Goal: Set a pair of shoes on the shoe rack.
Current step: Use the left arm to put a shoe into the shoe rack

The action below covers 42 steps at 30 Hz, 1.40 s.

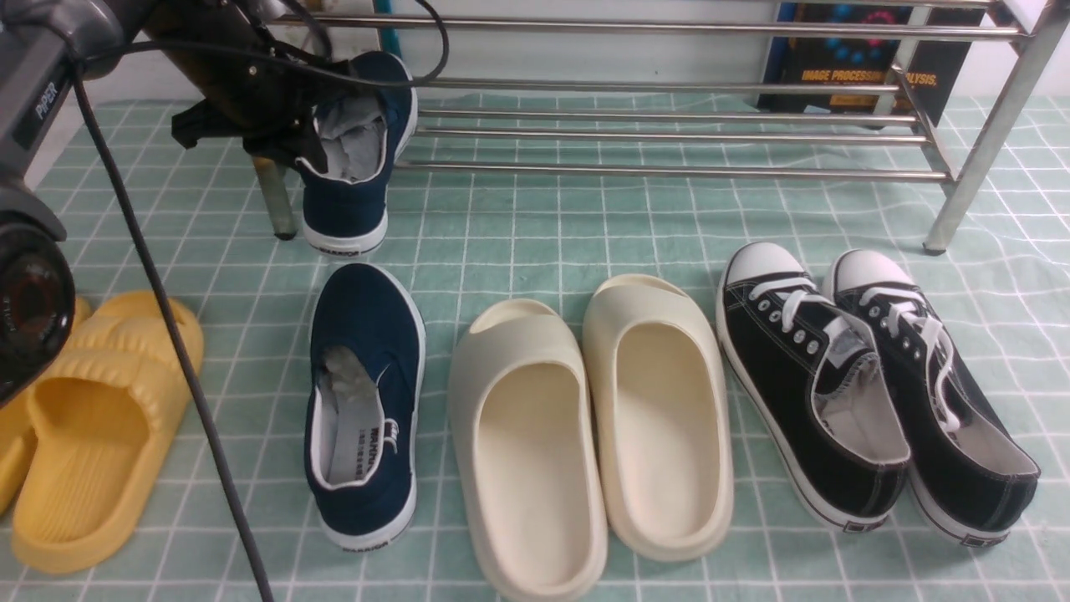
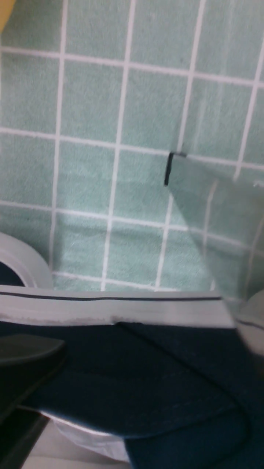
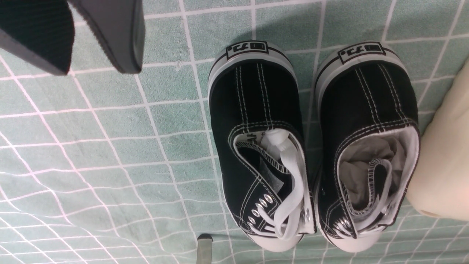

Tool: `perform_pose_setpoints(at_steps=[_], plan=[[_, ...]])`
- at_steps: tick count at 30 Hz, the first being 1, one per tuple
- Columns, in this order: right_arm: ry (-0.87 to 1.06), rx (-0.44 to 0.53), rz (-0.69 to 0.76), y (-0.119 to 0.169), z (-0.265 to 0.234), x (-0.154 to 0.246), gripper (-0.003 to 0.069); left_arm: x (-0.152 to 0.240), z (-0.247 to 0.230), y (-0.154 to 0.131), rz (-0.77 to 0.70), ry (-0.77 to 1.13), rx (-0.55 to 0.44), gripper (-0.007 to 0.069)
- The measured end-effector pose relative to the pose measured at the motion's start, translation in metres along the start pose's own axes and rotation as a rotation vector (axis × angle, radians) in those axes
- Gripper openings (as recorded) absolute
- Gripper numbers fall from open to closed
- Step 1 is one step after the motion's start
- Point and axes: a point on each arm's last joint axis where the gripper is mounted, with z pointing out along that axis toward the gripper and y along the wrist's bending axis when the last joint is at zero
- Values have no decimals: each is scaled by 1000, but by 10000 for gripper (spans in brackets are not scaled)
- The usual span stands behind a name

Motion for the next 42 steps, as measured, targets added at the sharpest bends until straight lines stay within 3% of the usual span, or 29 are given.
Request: perform_pose_setpoints(at_steps=[7,21,25,33,42], plan=[[0,0,0,0,0,0,239,2,3,-3,20,23,42,17],[0,0,0,0,0,0,239,1,3,-1,21,16,27,22],[0,0,0,0,0,0,239,1,3,-1,23,16,23,84],[0,0,0,0,0,0,239,2,3,-1,23,21,23,352],[0,0,0,0,0,0,239,1,-1,-2,32,15,20,395]])
